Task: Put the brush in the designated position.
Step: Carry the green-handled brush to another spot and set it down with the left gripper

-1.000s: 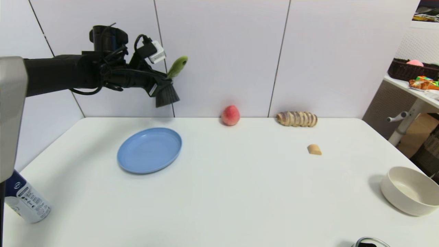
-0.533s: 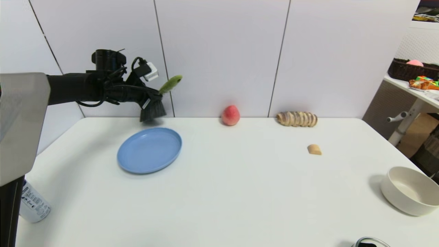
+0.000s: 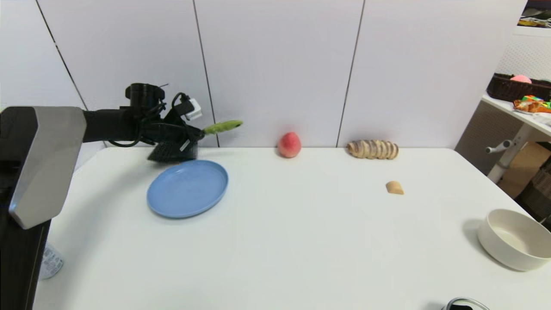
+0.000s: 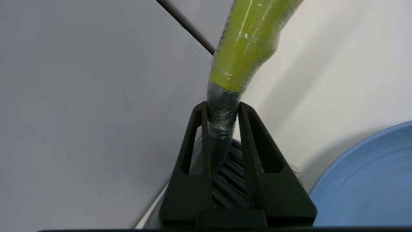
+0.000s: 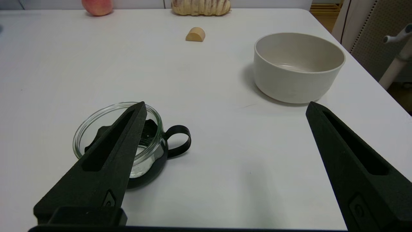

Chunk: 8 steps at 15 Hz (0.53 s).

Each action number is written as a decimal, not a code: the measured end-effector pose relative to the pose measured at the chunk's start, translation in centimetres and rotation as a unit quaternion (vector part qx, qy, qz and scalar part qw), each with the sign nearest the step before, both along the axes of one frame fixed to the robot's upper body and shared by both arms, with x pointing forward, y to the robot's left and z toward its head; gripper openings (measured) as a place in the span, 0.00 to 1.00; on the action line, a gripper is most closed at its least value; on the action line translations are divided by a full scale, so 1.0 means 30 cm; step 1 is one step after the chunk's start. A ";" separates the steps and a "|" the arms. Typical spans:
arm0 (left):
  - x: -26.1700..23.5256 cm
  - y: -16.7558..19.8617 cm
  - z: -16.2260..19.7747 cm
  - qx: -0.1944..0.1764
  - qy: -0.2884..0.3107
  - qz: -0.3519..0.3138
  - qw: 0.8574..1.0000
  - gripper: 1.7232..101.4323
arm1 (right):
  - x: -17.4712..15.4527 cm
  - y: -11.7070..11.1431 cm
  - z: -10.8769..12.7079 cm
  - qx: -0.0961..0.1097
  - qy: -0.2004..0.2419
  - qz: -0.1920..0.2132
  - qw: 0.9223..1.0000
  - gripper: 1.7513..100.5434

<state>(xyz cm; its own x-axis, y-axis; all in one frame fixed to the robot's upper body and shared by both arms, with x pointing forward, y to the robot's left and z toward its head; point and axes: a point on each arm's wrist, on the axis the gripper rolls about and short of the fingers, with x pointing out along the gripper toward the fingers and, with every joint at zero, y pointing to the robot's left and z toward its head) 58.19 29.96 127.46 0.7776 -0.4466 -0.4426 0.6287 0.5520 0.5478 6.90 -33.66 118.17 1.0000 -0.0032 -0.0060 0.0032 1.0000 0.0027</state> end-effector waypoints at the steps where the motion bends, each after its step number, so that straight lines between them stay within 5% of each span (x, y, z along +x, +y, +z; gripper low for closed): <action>1: 0.008 -0.013 -0.028 0.005 0.006 -0.007 1.000 0.17 | 0.000 0.000 0.000 0.000 0.000 0.000 1.000 0.97; 8: 0.036 -0.054 -0.133 0.025 0.023 -0.038 0.999 0.17 | 0.000 0.000 0.000 0.000 0.000 0.000 1.000 0.97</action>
